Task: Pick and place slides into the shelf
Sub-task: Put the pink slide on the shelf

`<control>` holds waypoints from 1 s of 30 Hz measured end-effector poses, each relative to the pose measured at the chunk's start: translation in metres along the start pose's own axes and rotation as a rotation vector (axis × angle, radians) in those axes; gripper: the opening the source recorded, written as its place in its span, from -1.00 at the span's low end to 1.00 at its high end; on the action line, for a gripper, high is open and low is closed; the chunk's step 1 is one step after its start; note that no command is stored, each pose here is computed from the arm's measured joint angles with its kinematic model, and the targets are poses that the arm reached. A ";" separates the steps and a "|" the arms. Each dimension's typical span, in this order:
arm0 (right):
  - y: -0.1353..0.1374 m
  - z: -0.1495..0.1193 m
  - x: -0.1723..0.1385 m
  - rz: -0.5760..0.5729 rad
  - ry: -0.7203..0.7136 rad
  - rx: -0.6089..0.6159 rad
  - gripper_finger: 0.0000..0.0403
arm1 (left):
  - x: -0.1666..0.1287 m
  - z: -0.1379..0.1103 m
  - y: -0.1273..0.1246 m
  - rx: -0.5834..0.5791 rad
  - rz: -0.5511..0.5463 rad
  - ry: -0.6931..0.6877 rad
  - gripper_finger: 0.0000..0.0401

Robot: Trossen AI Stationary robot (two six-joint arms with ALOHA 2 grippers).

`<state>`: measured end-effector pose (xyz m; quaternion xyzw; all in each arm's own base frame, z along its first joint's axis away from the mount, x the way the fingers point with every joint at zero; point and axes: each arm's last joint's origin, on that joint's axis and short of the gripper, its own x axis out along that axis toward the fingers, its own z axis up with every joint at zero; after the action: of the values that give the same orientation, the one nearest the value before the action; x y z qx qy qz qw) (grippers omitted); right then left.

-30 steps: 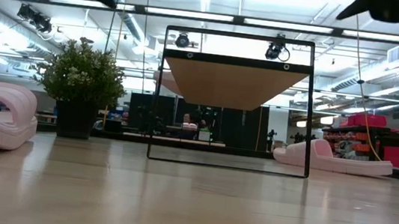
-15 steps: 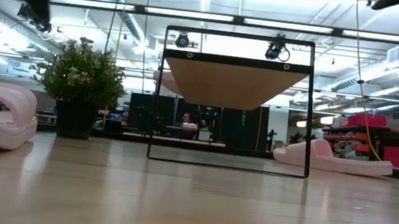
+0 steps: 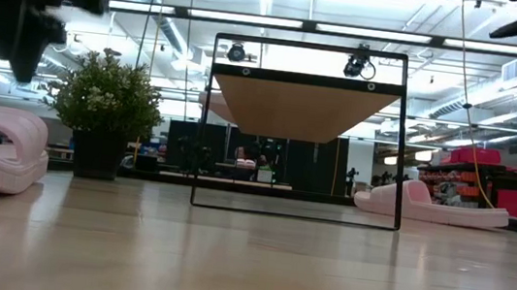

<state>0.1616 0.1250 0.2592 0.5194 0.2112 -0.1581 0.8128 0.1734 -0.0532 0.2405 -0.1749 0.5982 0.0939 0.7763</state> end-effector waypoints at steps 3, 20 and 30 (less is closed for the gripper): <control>0.002 0.001 -0.001 0.006 0.000 0.004 0.08 | 0.014 0.001 0.007 -0.003 -0.068 0.037 0.29; 0.008 0.004 -0.002 0.030 -0.044 0.024 0.08 | 0.055 -0.001 0.039 -0.022 -0.323 0.122 0.29; 0.008 0.004 -0.002 0.031 -0.051 0.024 0.08 | 0.071 -0.010 0.044 -0.057 -0.407 0.146 0.28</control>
<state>0.1640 0.1248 0.2681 0.5279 0.1806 -0.1613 0.8140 0.1684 -0.0212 0.1627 -0.3204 0.6021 -0.0609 0.7288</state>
